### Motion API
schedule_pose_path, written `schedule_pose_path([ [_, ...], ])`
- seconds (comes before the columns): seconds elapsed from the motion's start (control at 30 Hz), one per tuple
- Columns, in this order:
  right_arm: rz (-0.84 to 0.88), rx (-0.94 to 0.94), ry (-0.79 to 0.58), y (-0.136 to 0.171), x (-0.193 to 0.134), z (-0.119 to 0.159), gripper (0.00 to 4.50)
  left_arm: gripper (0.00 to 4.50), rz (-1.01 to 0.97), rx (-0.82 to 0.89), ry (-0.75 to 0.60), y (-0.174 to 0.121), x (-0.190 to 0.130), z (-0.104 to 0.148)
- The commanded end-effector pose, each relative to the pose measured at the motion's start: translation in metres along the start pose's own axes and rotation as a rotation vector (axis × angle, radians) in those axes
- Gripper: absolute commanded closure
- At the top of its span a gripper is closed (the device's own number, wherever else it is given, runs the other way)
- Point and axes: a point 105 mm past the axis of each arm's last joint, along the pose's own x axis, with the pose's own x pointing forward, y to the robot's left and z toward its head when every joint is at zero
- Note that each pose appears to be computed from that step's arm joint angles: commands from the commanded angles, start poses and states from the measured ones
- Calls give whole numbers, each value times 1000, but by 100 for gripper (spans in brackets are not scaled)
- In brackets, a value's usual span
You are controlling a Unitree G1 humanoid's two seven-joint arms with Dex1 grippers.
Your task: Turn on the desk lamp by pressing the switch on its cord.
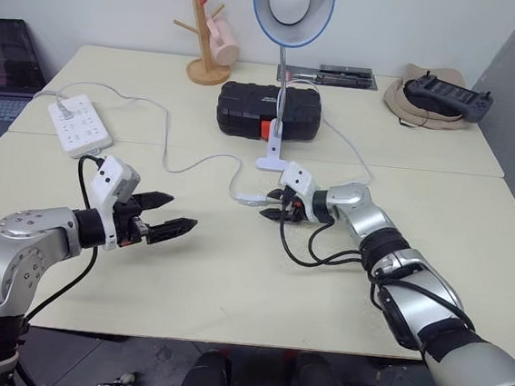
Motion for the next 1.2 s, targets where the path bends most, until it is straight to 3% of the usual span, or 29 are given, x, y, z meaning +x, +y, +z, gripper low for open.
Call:
schedule_pose_path([
  [0.03,-19,-29,-51,-5,1,18,300,0,6,42,-18,-2,-4,11],
  [0.2,-7,-20,-66,-3,3,20,412,0,7,41,-18,-2,-5,12],
  [0.43,-17,48,-113,-12,-13,24,412,0,11,8,-37,-3,-3,10],
  [0.6,39,381,-319,-11,-51,62,412,0,-54,-210,-195,-18,14,18],
  [0.77,50,580,-375,4,-78,70,412,0,-143,-313,-243,-45,40,18],
  [0.93,139,737,-421,30,-101,75,412,0,-297,-562,-454,-70,74,49],
  [1.2,168,807,-426,46,-111,74,412,0,-373,-725,-561,-71,83,65],
])
